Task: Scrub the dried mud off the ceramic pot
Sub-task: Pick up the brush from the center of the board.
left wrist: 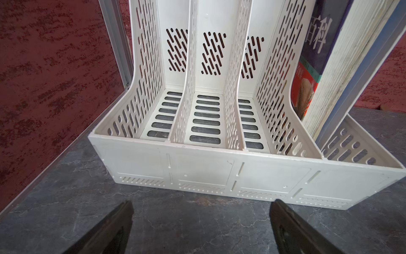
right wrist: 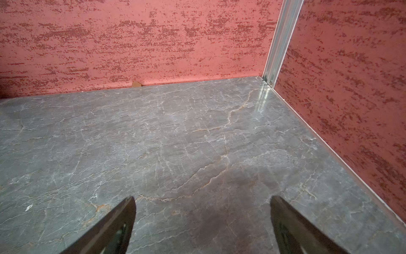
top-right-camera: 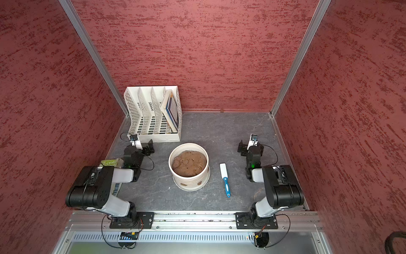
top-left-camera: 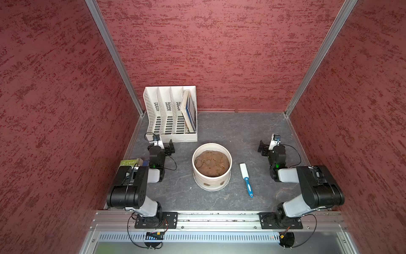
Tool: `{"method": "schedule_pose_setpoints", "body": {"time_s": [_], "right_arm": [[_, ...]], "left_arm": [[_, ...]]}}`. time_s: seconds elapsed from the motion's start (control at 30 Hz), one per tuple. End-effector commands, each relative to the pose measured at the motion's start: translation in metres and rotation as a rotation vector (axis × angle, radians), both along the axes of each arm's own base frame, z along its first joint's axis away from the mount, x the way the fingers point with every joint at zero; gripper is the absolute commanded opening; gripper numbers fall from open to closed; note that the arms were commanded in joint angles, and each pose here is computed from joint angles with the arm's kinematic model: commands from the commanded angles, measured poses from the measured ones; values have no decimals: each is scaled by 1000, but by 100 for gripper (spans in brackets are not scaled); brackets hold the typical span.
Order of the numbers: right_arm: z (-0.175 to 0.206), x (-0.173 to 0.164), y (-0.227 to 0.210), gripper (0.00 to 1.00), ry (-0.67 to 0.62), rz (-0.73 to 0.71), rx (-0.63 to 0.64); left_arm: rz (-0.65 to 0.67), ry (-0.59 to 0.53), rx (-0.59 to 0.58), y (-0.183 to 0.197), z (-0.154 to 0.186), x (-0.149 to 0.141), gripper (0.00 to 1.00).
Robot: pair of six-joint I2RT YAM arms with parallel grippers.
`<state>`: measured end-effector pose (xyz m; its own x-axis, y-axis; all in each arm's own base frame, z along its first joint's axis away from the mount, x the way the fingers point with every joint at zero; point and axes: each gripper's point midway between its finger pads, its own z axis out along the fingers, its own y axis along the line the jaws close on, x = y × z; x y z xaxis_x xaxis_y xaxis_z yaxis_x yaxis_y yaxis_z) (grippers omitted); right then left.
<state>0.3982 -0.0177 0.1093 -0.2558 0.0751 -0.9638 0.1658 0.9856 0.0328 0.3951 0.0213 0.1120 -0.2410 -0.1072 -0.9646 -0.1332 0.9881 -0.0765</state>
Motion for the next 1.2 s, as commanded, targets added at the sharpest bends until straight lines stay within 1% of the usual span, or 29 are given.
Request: {"method": "schedule_pose_setpoints", "body": {"time_s": [0.0, 0.53, 0.6, 0.63, 0.67, 0.7, 0.73, 0.77, 0.8, 0.83, 0.87, 0.9, 0.93, 0.97, 1.0, 1.03, 1.07, 1.1, 1.13, 1.17], "right_arm": [[8, 2, 3, 99, -32, 17, -6], [9, 2, 2, 99, -32, 15, -6], [12, 3, 2, 99, -42, 13, -6], [12, 0, 0, 99, -28, 3, -5], [27, -4, 6, 99, -63, 24, -40], [45, -7, 12, 99, -53, -16, -90], [84, -7, 12, 99, -93, -91, -62], [99, -18, 0, 99, -44, -201, 35], [117, -29, -9, 99, -13, -307, 175], [122, -45, -15, 99, 38, -375, 258], [111, -54, -19, 99, 68, -412, 282], [96, -59, -23, 99, 62, -461, 347], [80, -68, -29, 98, 113, -514, 416], [69, -67, -18, 99, 212, -433, 452], [71, -61, -7, 99, 260, -362, 456], [70, -67, -4, 99, 342, -403, 435], [56, -84, -7, 99, 453, -486, 401], [56, -99, -10, 99, 530, -561, 369], [73, -106, -9, 98, 554, -597, 347], [85, -110, -4, 98, 578, -580, 299]], "left_arm": [[-24, -11, 7, -3, 5, 4, 100], [-37, -10, -7, -3, 5, 4, 100], [3, 3, -18, 3, 6, 4, 100], [0, 1, -12, 3, 10, 6, 100], [15, 34, -8, 4, 14, 10, 100], [61, 98, -4, 11, 21, 16, 100], [107, 179, 15, 19, 31, 23, 100], [164, 227, 42, 28, 44, 26, 100], [207, 220, 42, 34, 63, 31, 100], [224, 198, 6, 35, 81, 33, 100], [245, 187, -64, 34, 92, 31, 100], [267, 192, -142, 33, 102, 28, 99], [275, 213, -227, 27, 107, 25, 96], [265, 238, -300, 19, 110, 22, 91], [203, 263, -372, 2, 112, 22, 86], [156, 283, -414, -16, 113, 19, 82], [115, 297, -424, -34, 116, 14, 77], [69, 304, -414, -53, 120, 8, 73], [22, 305, -393, -73, 126, 1, 69], [-23, 300, -372, -93, 131, -7, 64]]}}
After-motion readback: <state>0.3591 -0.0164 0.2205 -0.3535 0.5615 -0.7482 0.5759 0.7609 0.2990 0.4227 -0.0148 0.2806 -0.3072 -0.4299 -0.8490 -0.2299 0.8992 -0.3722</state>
